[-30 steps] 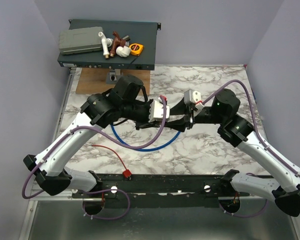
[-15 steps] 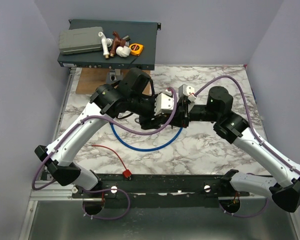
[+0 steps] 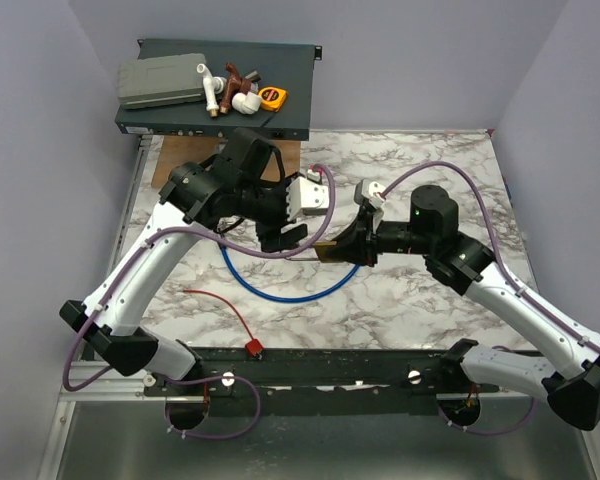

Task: Unlock with the key
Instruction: Unlock the lock.

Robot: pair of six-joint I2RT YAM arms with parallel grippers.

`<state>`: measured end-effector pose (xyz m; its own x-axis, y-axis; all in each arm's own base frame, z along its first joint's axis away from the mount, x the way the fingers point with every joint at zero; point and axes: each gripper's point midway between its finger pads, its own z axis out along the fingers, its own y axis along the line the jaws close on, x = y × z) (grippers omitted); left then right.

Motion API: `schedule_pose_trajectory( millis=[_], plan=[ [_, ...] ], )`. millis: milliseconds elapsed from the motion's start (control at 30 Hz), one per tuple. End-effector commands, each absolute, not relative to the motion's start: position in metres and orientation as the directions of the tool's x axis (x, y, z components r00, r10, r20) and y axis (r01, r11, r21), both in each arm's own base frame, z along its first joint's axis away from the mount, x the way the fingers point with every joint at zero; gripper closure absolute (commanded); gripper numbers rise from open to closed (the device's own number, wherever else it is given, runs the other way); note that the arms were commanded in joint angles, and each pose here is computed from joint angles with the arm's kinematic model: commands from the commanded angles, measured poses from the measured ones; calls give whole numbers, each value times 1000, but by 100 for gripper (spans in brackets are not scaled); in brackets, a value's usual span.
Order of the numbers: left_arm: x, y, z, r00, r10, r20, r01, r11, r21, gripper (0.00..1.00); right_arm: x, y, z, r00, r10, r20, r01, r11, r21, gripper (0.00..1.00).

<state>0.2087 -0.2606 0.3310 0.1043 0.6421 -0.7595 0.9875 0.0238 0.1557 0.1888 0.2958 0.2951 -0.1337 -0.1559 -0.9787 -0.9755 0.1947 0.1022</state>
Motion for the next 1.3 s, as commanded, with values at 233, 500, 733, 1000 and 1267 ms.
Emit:
schedule_pose_trajectory(
  millis=[233,500,733,1000,1267],
  plan=[
    [197,-225,253,118,724,-680,990,-29,141,32,190,316,321,-182,-78,-980,-978,122,172,99],
    [203,-224,252,168,704,-690,977,-24,213,61,201,329,315,-253,-62,-965,-963,114,245,99],
    [210,-215,246,198,734,-649,963,-22,269,87,226,325,308,-338,7,-941,-922,199,333,99],
    [239,-204,214,221,813,-538,923,3,385,88,258,319,280,-568,15,-823,-800,224,557,99],
    [270,-206,203,276,859,-431,846,-4,534,89,269,318,260,-711,9,-703,-690,184,700,99]
  ],
)
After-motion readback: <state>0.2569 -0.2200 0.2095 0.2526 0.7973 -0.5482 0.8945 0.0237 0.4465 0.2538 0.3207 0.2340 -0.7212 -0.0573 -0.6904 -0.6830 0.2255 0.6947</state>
